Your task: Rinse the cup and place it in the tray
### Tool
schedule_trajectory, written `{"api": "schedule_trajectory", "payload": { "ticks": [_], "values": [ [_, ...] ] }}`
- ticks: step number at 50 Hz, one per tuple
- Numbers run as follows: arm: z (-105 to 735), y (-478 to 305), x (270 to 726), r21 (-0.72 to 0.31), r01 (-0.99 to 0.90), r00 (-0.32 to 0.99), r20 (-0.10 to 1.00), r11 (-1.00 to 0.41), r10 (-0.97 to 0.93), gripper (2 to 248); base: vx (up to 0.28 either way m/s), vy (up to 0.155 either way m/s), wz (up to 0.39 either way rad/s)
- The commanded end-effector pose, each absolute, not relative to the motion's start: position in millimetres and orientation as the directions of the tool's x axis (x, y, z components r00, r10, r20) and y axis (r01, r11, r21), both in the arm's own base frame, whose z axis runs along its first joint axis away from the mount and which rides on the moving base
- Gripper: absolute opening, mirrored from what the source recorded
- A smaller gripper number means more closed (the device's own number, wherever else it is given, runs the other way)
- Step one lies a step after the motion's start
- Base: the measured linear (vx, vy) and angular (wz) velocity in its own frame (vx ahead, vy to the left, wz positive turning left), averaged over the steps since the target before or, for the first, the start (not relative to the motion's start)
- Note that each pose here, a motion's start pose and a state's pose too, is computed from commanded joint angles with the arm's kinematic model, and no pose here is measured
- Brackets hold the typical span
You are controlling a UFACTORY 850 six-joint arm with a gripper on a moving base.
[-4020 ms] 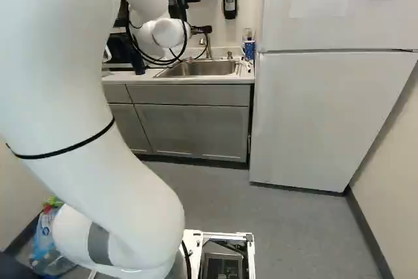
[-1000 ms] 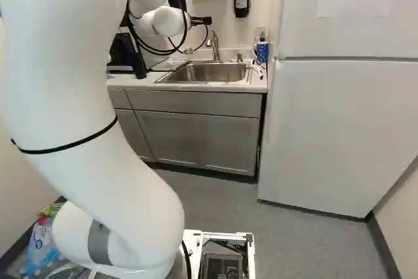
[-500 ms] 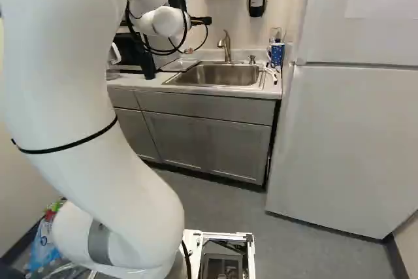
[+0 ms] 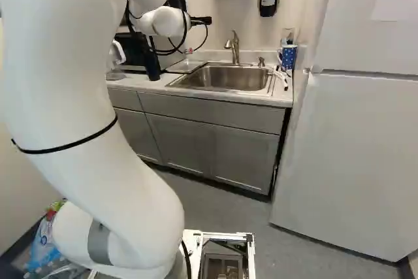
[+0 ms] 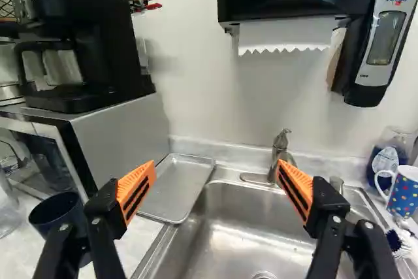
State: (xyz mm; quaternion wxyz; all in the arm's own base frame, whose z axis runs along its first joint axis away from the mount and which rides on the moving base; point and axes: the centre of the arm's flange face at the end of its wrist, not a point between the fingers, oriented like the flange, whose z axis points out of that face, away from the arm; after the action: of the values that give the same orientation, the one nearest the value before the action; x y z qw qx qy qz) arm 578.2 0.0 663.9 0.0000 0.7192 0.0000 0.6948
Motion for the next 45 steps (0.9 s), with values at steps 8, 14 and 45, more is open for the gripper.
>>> {"api": "schedule_trajectory", "payload": {
  "ticks": [8,14,45],
  "values": [
    [663.9,0.0,578.2,0.0,0.0,0.034,0.999,-1.0,0.0,247,0.098,-0.031,0.013],
    [663.9,0.0,578.2,0.0,0.0,0.034,0.999,-1.0,0.0,247,0.103,-0.031,0.002],
    [663.9,0.0,578.2,0.0,0.0,0.034,0.999,-1.0,0.0,247,0.103,-0.032,0.008]
  ]
}}
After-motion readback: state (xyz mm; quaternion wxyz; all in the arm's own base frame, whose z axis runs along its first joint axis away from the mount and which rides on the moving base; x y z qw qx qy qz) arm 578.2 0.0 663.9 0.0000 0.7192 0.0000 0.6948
